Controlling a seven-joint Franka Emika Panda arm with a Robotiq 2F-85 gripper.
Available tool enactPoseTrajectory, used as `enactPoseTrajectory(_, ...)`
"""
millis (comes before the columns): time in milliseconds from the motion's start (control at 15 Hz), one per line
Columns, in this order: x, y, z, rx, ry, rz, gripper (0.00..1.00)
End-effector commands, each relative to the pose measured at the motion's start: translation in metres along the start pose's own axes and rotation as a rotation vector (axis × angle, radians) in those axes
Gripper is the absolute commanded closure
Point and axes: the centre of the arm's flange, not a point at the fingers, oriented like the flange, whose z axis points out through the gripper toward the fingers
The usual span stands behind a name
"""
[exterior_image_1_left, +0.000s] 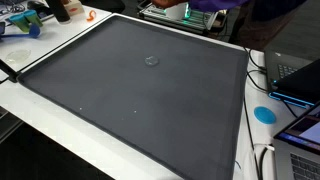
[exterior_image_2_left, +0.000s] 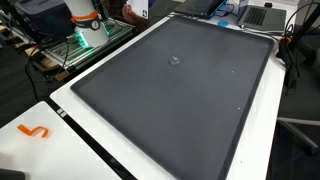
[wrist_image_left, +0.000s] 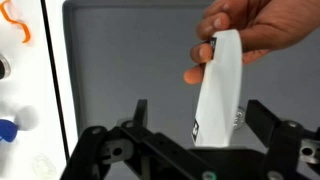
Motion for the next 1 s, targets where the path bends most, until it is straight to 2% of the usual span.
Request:
enactPoseTrajectory(0, 0.0000, -0.0001, 0.0003, 0.000, -0.001, 0.000, 0.00)
enactPoseTrajectory(267, -0.0006, -0.0004, 0.0007, 0.007, -0.003, 0.003, 0.00)
enactPoseTrajectory(333, -0.0007, -0.0005, 0.0006, 0.013, -0.008, 0.007, 0.25)
enactPoseTrajectory(400, -0.0005, -0.0014, 0.0003, 0.014, -0.007, 0.006, 0.26)
enactPoseTrajectory(467, 0.0003, -0.0019, -0.0001, 0.013, -0.009, 0.005, 0.32)
enactPoseTrajectory(533, 0.0006, -0.0025, -0.0004, 0.014, -0.008, 0.004, 0.42)
enactPoseTrajectory(933, 0.0024, -0.0045, -0.0007, 0.018, -0.011, -0.006, 0.87)
